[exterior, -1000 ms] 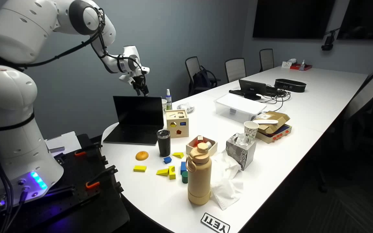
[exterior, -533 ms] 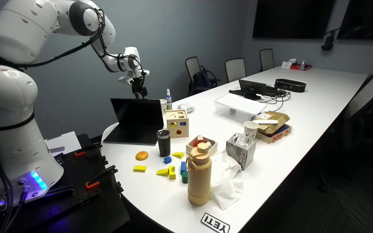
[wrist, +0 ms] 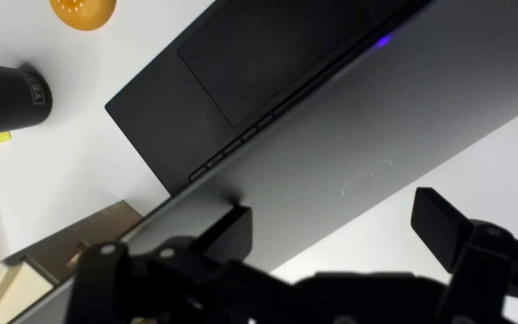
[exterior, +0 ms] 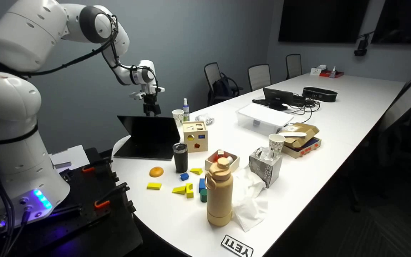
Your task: Close the laptop.
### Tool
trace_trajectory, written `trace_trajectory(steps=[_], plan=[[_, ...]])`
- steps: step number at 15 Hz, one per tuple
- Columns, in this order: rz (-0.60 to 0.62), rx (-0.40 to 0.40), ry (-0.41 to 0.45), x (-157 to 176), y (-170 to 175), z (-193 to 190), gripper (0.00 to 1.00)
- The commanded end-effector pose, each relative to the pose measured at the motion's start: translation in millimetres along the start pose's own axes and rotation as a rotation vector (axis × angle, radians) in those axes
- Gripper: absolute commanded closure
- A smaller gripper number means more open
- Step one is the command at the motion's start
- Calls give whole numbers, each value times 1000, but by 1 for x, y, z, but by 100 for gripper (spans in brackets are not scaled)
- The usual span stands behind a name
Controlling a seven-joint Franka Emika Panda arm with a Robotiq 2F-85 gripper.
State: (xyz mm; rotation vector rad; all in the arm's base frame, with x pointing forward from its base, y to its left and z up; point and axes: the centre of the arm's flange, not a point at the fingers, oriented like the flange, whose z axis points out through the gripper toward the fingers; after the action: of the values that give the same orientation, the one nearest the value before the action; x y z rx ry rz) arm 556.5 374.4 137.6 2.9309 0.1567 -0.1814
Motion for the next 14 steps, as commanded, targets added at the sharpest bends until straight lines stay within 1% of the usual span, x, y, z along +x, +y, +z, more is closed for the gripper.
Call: trace_trajectory(steps=[1,4,7,10,14], plan=[[-1,-10,-104,-20,8,30,0],[17,-12,-153,-30,15,48,0],[42,-7,-176,-39,23,64,0],[55,13,-171,-48,27,82,0],[62,46,-144,-60,27,107,0]])
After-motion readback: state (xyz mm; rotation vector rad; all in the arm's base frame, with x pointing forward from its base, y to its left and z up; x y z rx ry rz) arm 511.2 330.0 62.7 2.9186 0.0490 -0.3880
